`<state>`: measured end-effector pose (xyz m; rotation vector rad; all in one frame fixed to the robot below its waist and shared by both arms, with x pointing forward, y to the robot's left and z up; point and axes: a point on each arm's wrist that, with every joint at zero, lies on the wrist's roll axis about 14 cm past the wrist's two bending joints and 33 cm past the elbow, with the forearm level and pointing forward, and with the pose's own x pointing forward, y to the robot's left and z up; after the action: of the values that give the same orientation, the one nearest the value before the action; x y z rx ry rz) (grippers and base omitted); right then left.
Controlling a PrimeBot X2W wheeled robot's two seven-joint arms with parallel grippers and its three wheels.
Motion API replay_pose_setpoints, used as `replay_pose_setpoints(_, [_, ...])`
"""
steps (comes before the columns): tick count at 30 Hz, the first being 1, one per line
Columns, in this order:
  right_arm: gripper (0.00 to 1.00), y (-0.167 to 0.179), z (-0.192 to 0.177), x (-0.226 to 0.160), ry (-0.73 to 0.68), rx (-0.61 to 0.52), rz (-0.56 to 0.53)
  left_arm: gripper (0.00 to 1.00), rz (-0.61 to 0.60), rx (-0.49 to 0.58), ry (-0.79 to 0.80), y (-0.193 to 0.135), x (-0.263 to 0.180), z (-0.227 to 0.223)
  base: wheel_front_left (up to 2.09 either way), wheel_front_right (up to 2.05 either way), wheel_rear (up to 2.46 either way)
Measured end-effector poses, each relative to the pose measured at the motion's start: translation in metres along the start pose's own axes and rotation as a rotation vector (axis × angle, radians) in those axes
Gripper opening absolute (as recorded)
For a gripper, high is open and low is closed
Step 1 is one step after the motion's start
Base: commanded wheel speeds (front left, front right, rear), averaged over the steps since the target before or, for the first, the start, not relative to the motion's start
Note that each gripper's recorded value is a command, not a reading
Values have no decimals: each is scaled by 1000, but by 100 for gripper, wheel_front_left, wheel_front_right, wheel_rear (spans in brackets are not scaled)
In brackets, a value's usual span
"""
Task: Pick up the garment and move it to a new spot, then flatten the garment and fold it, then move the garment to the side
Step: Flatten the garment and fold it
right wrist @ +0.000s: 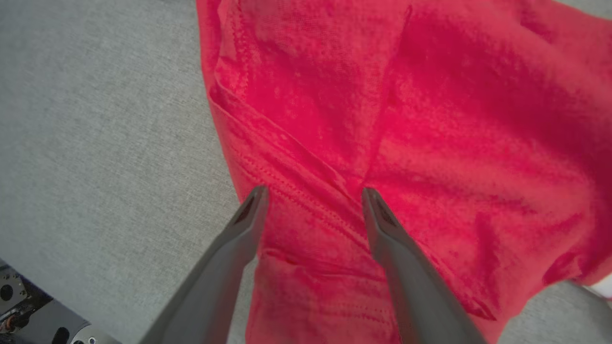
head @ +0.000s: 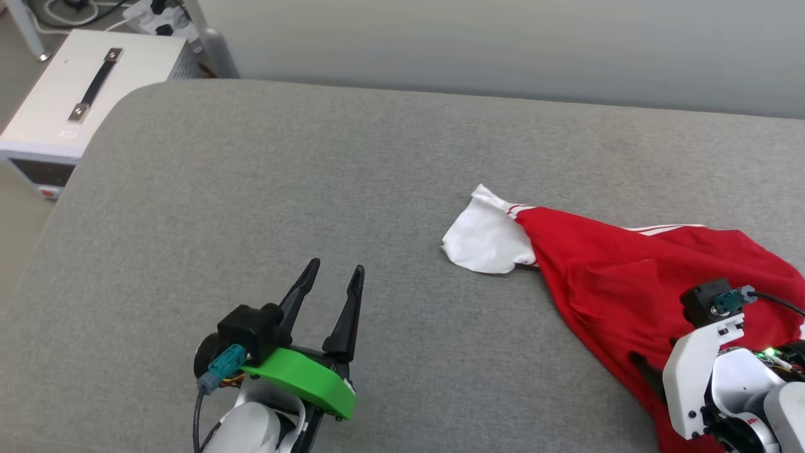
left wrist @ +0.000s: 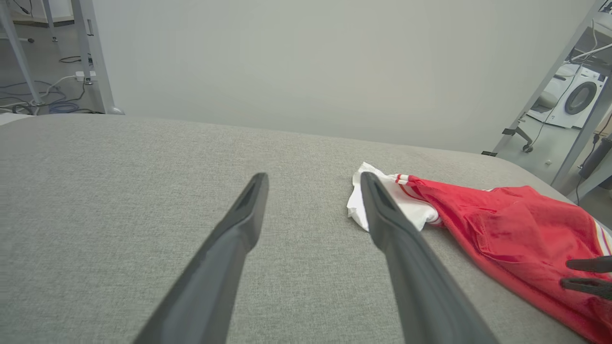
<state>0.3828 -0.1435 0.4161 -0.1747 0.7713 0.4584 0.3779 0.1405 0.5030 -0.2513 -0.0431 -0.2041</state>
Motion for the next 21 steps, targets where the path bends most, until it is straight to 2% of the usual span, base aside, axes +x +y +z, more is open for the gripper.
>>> replay_pose_setpoints(7, [100,9,-22,30,130,-7,53,100,56,2,22,17,-6,-6,0,0,0])
replay_pose_setpoints(8, [84,10,-22,32,135,-3,60,100,60,3,23,18,-7,-6,0,0,0])
replay_pose_setpoints(9, [31,11,-23,34,141,-3,66,100,66,3,24,20,-7,-7,0,0,0])
replay_pose_setpoints(10, [0,12,-22,36,137,-8,71,100,71,3,26,21,-8,-7,0,0,0])
replay_pose_setpoints(15, [0,20,-10,36,72,-16,91,100,82,6,19,24,-10,-5,0,0,0])
replay_pose_setpoints(21, [0,24,19,12,-77,-75,85,100,60,7,-5,17,-11,3,0,0,0])
